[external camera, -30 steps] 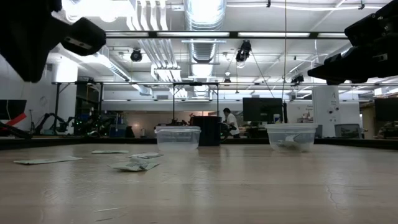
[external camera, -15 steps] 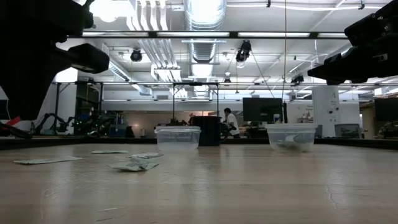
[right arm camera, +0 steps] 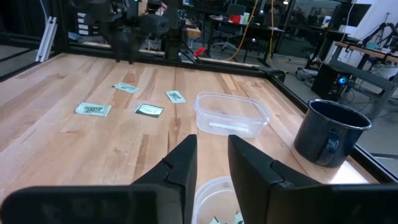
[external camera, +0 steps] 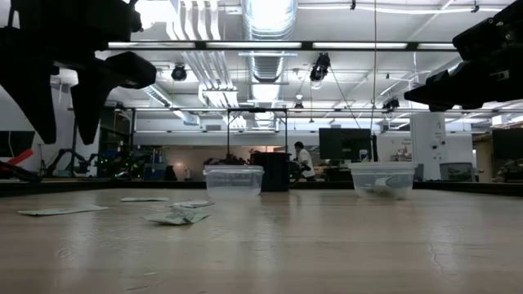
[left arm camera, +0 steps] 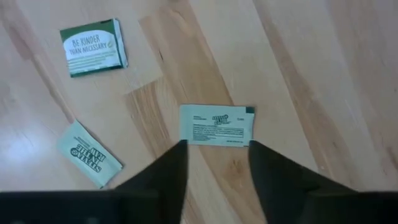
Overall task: Pick and place items into bin
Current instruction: Put the white stevia packet into the left transparent bin
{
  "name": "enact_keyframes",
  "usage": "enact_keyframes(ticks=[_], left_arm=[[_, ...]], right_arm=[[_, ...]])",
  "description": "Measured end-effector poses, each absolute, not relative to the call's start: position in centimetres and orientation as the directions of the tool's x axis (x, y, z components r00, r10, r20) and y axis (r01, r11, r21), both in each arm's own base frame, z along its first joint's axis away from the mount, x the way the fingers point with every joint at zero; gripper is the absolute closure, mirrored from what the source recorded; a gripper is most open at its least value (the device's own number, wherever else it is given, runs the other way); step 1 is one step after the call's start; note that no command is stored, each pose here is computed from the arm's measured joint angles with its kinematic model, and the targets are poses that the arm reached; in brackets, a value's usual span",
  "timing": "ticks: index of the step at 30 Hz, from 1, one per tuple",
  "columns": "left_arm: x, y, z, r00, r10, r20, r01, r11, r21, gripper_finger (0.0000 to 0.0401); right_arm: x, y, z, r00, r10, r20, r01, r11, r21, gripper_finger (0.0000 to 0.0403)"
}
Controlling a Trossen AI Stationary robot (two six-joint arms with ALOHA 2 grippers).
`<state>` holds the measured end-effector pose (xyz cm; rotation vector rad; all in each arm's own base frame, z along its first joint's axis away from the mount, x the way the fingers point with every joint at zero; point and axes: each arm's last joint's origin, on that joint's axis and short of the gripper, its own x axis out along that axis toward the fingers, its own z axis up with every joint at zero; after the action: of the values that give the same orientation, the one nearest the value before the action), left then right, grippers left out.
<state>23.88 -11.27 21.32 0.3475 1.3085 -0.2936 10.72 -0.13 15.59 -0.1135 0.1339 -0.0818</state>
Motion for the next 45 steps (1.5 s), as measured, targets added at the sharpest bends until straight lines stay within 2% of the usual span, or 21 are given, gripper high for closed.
enact_keyframes(ticks=[8, 13, 21, 29, 45], left_arm=[[23.9, -11.3, 21.3, 0.235, -0.014, -0.972, 0.399, 0.913, 0.083, 0.0126], [24.0, -11.3, 21.3, 0.245, -0.018, -0.969, 0.398, 0.914, 0.084, 0.0087], [24.9, -11.8, 21.6, 0.334, -0.061, -0.941, 0.391, 0.917, 0.079, 0.008], [24.9, -11.8, 21.5, 0.336, -0.068, -0.939, 0.4, 0.913, 0.078, 0.008], [23.8, -11.2, 16.1, 0.183, 0.005, -0.983, 0.412, 0.907, 0.082, 0.008]], right_arm=[[10.7, -0.1, 15.6, 0.988, -0.089, -0.128, 0.073, 0.99, -0.118, 0.0322], [10.7, -0.1, 15.6, 0.988, -0.089, -0.128, 0.073, 0.99, -0.118, 0.0331], [10.7, -0.1, 15.6, 0.988, -0.088, -0.128, 0.073, 0.99, -0.118, 0.0331], [10.7, -0.1, 15.6, 0.988, -0.089, -0.128, 0.073, 0.99, -0.118, 0.032], [10.7, -0.1, 15.6, 0.988, -0.089, -0.128, 0.074, 0.99, -0.118, 0.0335]])
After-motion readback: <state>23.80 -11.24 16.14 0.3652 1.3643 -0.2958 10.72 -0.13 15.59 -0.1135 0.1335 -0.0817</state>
